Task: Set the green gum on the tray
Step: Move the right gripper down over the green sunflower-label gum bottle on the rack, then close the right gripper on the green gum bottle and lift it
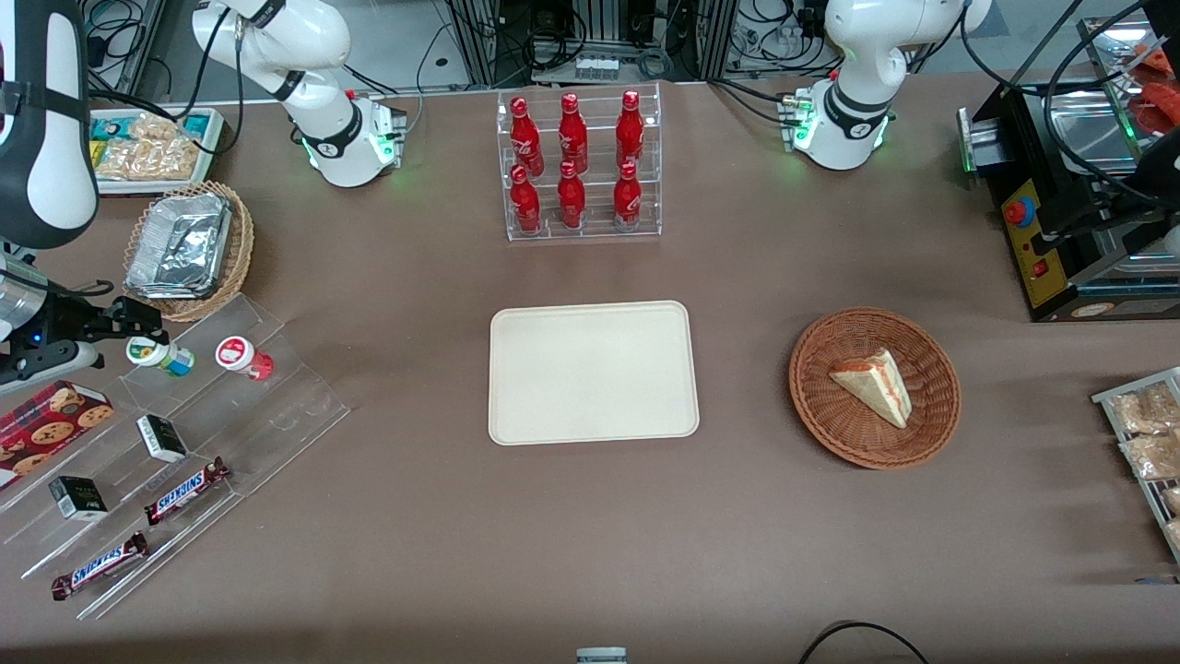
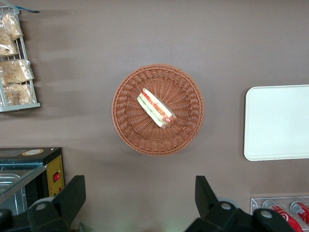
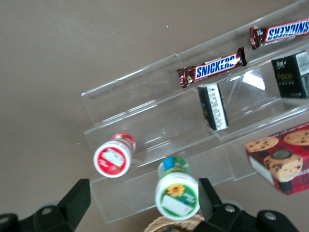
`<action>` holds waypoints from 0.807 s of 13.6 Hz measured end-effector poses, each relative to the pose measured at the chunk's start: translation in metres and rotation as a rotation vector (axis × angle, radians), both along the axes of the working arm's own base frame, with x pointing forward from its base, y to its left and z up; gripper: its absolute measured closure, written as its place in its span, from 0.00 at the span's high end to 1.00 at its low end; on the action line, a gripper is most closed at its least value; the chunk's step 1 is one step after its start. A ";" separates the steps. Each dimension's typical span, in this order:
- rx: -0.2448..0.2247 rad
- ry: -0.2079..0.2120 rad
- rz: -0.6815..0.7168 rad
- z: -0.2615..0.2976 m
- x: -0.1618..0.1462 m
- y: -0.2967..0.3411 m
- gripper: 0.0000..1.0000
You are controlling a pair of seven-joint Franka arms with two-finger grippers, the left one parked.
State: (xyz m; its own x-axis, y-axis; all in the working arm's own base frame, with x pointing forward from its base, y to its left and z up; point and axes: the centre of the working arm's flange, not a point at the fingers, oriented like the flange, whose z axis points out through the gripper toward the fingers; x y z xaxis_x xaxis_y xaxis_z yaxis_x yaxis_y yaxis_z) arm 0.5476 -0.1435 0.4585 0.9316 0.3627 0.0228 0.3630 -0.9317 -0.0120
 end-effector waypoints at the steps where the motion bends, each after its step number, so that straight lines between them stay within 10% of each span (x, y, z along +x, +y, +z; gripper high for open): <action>1: -0.005 -0.014 0.035 -0.005 -0.003 -0.007 1.00; 11: -0.017 -0.030 0.269 -0.047 -0.025 -0.023 1.00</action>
